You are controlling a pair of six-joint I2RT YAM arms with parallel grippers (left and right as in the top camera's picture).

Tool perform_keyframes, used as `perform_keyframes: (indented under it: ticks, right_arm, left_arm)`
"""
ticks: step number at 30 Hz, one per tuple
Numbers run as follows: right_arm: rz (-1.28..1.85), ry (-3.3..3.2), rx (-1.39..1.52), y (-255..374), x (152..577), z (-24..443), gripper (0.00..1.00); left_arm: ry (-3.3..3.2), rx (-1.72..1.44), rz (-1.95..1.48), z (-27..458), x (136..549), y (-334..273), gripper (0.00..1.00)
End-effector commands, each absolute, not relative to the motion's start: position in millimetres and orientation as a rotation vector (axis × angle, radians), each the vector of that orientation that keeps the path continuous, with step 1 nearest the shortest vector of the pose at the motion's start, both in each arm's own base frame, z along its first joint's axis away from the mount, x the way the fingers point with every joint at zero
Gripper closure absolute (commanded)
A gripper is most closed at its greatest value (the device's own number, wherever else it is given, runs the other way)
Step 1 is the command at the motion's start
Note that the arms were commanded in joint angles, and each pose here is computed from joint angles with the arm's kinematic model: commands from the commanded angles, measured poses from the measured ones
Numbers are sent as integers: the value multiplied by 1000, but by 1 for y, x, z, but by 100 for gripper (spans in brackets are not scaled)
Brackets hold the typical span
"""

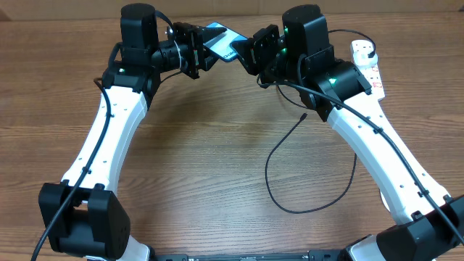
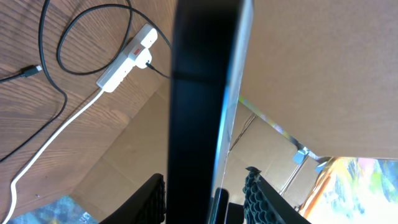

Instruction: Plug charger to phone and switch on socket

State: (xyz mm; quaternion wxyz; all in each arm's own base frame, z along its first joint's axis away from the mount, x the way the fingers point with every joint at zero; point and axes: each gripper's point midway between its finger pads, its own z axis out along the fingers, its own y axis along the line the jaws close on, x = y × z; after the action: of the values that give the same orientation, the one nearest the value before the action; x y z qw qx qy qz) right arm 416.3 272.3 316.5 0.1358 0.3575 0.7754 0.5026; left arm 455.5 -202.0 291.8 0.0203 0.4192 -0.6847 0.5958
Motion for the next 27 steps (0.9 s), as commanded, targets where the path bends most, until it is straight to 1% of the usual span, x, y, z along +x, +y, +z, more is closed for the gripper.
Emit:
perform_keyframes:
  ticks: [1, 7, 14, 22, 24, 25, 27]
  right_arm:
    - [1517, 2198, 984, 274, 416, 343, 96]
    - [1508, 2208, 994, 273, 414, 340, 96]
    - [1502, 2217, 1001, 273, 413, 338, 96]
    - [1514, 2226, 993, 274, 412, 339, 96]
    - [1521, 2232, 988, 275, 411, 339, 96]
    - [1524, 2234, 986, 276, 410, 339, 92]
    - [1523, 2237, 980, 276, 410, 339, 76]
  left_arm:
    - [-2130, 1305, 1855, 293, 459, -202, 65]
    - [-2130, 1305, 1855, 293, 459, -202, 73]
    - [-2130, 1305, 1855, 293, 459, -202, 77]
    - [-2130, 1306, 1855, 293, 459, -202, 91]
    - [-2130, 1305, 1856, 293, 459, -202, 96]
    - [-2130, 1306, 1855, 293, 459, -202, 96]
    - [-2130, 1305, 1855, 293, 459, -202, 96]
